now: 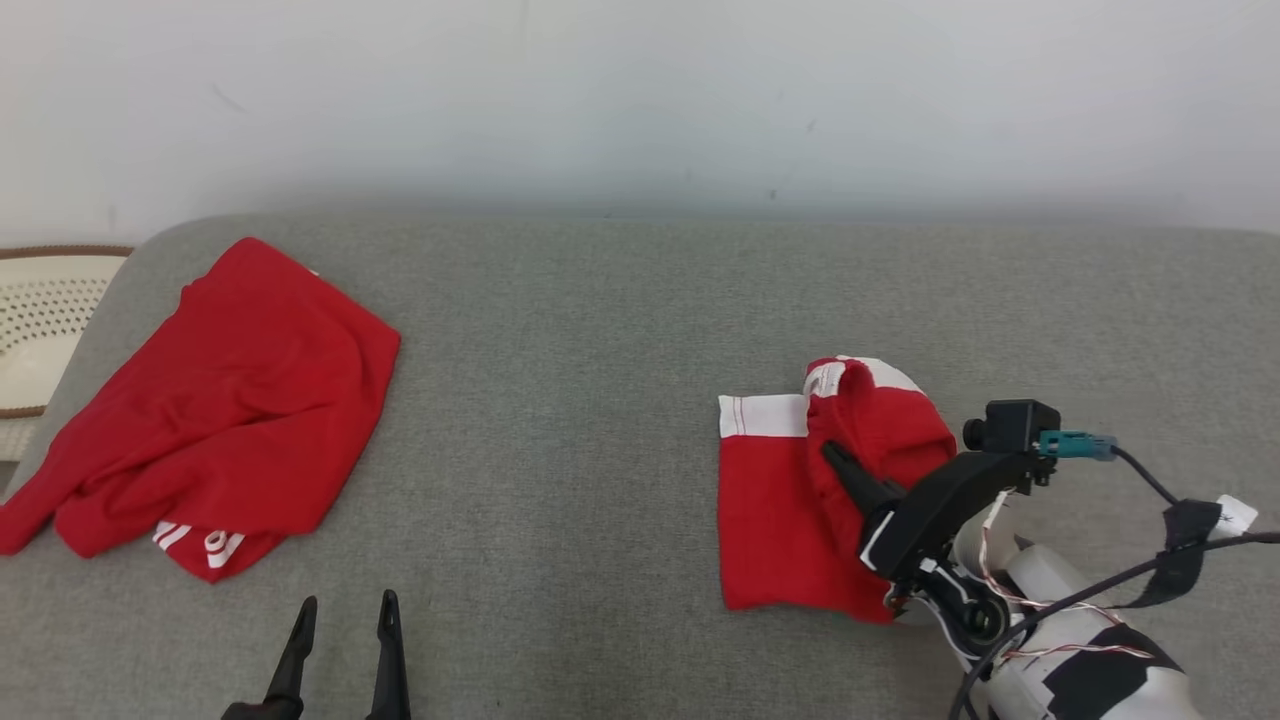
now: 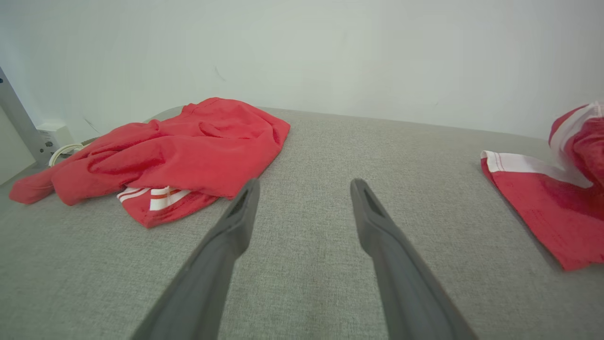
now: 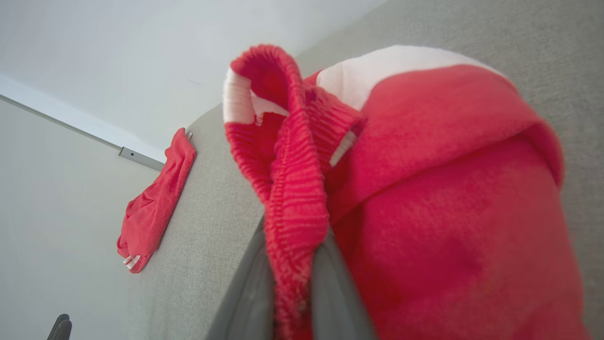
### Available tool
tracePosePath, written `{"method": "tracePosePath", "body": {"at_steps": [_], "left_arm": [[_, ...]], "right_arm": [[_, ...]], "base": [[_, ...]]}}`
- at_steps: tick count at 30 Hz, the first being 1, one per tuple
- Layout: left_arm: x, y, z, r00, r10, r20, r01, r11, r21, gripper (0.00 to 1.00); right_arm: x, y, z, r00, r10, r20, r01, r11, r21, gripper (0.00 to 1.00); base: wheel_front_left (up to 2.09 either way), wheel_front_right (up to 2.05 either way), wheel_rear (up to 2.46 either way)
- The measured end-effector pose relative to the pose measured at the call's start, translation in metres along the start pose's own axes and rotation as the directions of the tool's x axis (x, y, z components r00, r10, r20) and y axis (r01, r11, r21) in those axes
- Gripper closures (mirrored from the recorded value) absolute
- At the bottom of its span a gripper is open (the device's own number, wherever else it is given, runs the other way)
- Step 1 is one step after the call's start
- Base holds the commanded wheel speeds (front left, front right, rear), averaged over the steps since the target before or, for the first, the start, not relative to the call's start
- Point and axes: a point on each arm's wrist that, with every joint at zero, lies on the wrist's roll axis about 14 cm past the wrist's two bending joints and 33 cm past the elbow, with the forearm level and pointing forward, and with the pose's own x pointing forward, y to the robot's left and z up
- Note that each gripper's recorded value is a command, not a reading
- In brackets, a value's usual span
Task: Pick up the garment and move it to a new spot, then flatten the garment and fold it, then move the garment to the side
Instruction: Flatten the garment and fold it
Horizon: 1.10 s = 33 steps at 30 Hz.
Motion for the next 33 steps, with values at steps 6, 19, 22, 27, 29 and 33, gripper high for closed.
{"method": "tracePosePath", "body": {"at_steps": [6,19,22,27,29,33], "left_arm": [[0.000,0.003,-0.001,1.000,0.010,-0.006,-0.010,1.000,-0.005,0.00],[-0.001,0.008,-0.001,0.999,0.031,-0.008,-0.031,0.999,-0.008,0.00],[-0.002,0.007,0.000,1.000,0.028,-0.004,-0.028,1.000,-0.010,0.00],[-0.002,0.005,0.003,1.000,0.022,0.005,-0.022,1.000,-0.011,0.00],[-0.002,0.005,0.004,1.000,0.020,0.008,-0.020,1.000,-0.012,0.00],[-0.004,0.005,0.005,1.000,0.021,0.012,-0.021,1.000,-0.007,0.00]], "right_arm": [[0.016,0.006,-0.019,0.999,0.004,-0.052,-0.003,1.000,0.005,1.00],[0.021,0.015,-0.007,0.999,0.025,0.040,-0.022,0.997,-0.076,0.00],[0.013,0.014,0.012,0.992,0.039,0.117,-0.027,0.995,-0.100,0.00],[-0.009,-0.006,0.043,0.968,0.015,0.251,0.033,0.982,-0.185,0.00],[-0.018,-0.017,0.054,0.958,-0.006,0.287,0.073,0.972,-0.225,0.00],[-0.031,-0.042,0.054,0.951,-0.074,0.301,0.148,0.961,-0.234,0.00]], "base": [[0.00,0.00,0.00],[0.00,0.00,0.00],[0.00,0.00,0.00],[0.00,0.00,0.00],[0.00,0.00,0.00],[0.00,0.00,0.00]]}}
